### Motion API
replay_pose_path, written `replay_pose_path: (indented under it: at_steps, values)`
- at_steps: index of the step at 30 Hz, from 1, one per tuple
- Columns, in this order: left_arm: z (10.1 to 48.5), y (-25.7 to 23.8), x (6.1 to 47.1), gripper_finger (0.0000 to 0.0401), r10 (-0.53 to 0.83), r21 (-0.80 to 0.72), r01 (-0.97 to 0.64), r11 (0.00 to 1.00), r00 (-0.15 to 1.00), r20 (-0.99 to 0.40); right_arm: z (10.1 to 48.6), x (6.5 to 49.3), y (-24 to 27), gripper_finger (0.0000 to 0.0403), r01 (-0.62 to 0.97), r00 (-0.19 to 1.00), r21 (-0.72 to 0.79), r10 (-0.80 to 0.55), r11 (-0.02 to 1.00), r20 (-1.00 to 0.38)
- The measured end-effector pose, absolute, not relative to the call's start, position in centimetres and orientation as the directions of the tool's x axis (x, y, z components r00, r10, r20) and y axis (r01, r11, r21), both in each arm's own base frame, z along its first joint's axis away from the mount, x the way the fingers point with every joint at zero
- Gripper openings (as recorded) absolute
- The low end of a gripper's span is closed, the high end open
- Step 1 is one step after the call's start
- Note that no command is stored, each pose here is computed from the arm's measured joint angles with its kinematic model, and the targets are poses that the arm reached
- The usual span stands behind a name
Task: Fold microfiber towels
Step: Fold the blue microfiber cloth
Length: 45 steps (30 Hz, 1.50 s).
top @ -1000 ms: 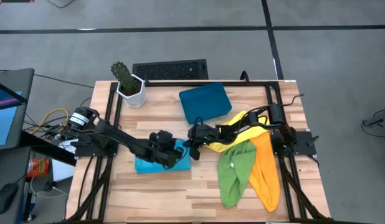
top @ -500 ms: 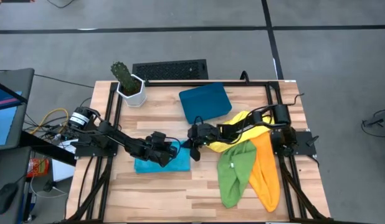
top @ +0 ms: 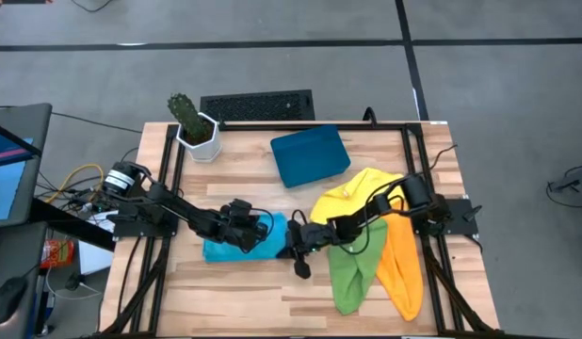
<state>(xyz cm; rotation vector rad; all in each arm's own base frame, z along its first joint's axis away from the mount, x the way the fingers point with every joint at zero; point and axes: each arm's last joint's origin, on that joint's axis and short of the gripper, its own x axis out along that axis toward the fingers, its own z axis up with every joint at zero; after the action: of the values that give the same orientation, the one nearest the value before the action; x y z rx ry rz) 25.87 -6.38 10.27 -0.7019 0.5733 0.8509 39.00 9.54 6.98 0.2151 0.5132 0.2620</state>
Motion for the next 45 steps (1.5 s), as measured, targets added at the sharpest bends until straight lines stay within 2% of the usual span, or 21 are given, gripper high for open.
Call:
replay_pose_path:
  at_steps: [5,10,13,16,22,27,41,45]
  values:
    - [12.3,-6.5,25.9,0.0000,0.425,-0.346,-0.778,0.524,0.591,-0.686,6.4,39.3,9.6,0.0015,-0.176,0.847,0.290,0.295,0.941,-0.443]
    - [16.5,-6.3,25.2,0.0000,0.412,-0.396,-0.701,0.592,0.686,-0.599,6.8,39.3,9.5,0.0019,-0.168,0.850,0.287,0.286,0.943,-0.442]
    - [17.7,-7.2,24.7,0.0000,0.397,-0.403,-0.656,0.638,0.729,-0.558,7.1,39.3,9.4,0.0019,-0.166,0.849,0.291,0.286,0.942,-0.444]
    - [17.2,-8.9,24.4,0.0000,0.338,-0.389,-0.612,0.689,0.746,-0.574,7.1,39.3,9.4,0.0016,-0.164,0.850,0.291,0.284,0.943,-0.443]
    - [14.2,-12.3,24.5,0.0000,0.232,-0.416,-0.563,0.714,0.751,-0.618,7.1,39.3,9.4,0.0021,-0.159,0.851,0.291,0.280,0.943,-0.444]
    - [12.4,-13.1,24.7,0.0000,0.204,-0.408,-0.562,0.719,0.733,-0.649,7.1,39.3,9.4,0.0018,-0.158,0.851,0.291,0.279,0.944,-0.445]
    - [11.4,-13.0,23.6,0.0000,0.177,-0.292,-0.568,0.770,0.629,-0.757,7.1,39.2,9.3,0.0017,-0.150,0.844,0.291,0.276,0.945,-0.460]
    - [11.5,-13.1,23.6,0.0000,0.162,-0.306,-0.568,0.764,0.629,-0.761,7.7,39.3,9.3,0.0019,-0.156,0.851,0.317,0.290,0.936,-0.437]
